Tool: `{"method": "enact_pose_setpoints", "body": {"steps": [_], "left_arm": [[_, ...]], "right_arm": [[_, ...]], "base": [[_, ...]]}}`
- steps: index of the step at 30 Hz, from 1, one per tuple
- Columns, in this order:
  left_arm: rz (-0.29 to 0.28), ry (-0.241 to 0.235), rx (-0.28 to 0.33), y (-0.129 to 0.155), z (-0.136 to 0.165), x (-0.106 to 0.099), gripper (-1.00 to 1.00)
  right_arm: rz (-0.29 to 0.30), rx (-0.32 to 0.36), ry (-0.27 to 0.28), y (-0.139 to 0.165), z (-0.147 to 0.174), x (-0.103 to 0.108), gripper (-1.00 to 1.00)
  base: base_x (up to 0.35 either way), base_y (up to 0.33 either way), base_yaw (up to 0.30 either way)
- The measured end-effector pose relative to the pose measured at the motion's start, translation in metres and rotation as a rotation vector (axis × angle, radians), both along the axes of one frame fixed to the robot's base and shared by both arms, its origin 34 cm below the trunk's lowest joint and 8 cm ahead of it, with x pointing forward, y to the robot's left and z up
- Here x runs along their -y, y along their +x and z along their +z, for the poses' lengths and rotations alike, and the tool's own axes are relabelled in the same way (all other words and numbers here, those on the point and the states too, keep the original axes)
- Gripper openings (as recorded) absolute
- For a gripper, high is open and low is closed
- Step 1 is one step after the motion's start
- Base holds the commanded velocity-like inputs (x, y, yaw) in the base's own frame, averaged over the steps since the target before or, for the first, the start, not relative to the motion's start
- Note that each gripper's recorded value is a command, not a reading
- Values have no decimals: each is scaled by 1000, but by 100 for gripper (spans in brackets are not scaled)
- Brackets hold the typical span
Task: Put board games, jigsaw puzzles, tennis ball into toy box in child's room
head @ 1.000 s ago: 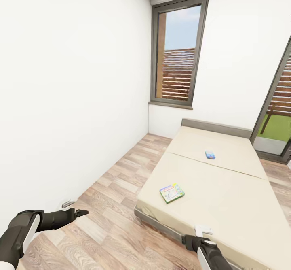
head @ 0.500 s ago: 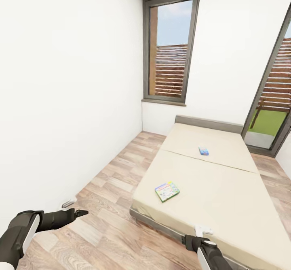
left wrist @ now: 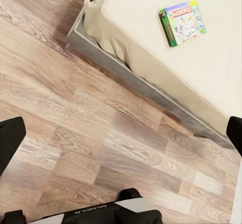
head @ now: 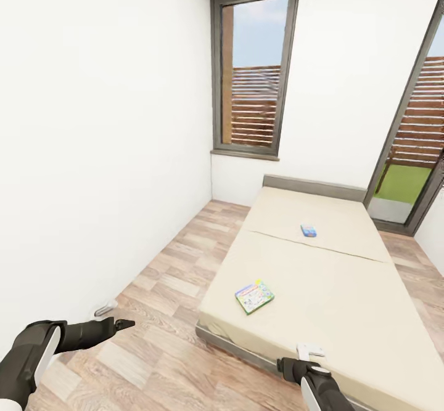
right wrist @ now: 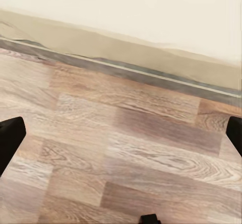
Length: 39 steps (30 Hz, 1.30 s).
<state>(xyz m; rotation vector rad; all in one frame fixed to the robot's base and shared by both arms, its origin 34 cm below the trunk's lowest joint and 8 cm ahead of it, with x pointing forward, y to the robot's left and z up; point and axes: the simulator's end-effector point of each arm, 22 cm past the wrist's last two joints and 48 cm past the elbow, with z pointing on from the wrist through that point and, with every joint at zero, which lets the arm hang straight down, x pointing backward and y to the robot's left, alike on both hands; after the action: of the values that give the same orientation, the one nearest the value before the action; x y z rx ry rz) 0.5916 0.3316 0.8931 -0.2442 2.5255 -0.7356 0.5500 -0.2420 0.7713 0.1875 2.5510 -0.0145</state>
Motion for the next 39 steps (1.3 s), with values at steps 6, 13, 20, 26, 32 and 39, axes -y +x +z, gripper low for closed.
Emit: {"method": "enact_pose_setpoints", "body": {"steps": [6,13,20,26,32,39], "left_arm": [[0,0,0,0,0,0,100],[1,0,0,0,0,0,100],[1,0,0,0,0,0,100],[1,0,0,0,0,0,100],[0,0,0,0,0,0,100],[1,0,0,0,0,-1,100]], "right_arm": [[0,0,0,0,0,0,100],[1,0,1,0,0,0,100],[0,0,0,0,0,0,100],[0,0,1,0,-1,0,100],[0,-5,1,-2,-2,0,100],[-1,-13,2,-5,-5,0,100]], "base": [[120,27,-250],[135,150,-276],[88,102,-280],[13,164,-281],[2,91,-281],[116,138,-281]]}}
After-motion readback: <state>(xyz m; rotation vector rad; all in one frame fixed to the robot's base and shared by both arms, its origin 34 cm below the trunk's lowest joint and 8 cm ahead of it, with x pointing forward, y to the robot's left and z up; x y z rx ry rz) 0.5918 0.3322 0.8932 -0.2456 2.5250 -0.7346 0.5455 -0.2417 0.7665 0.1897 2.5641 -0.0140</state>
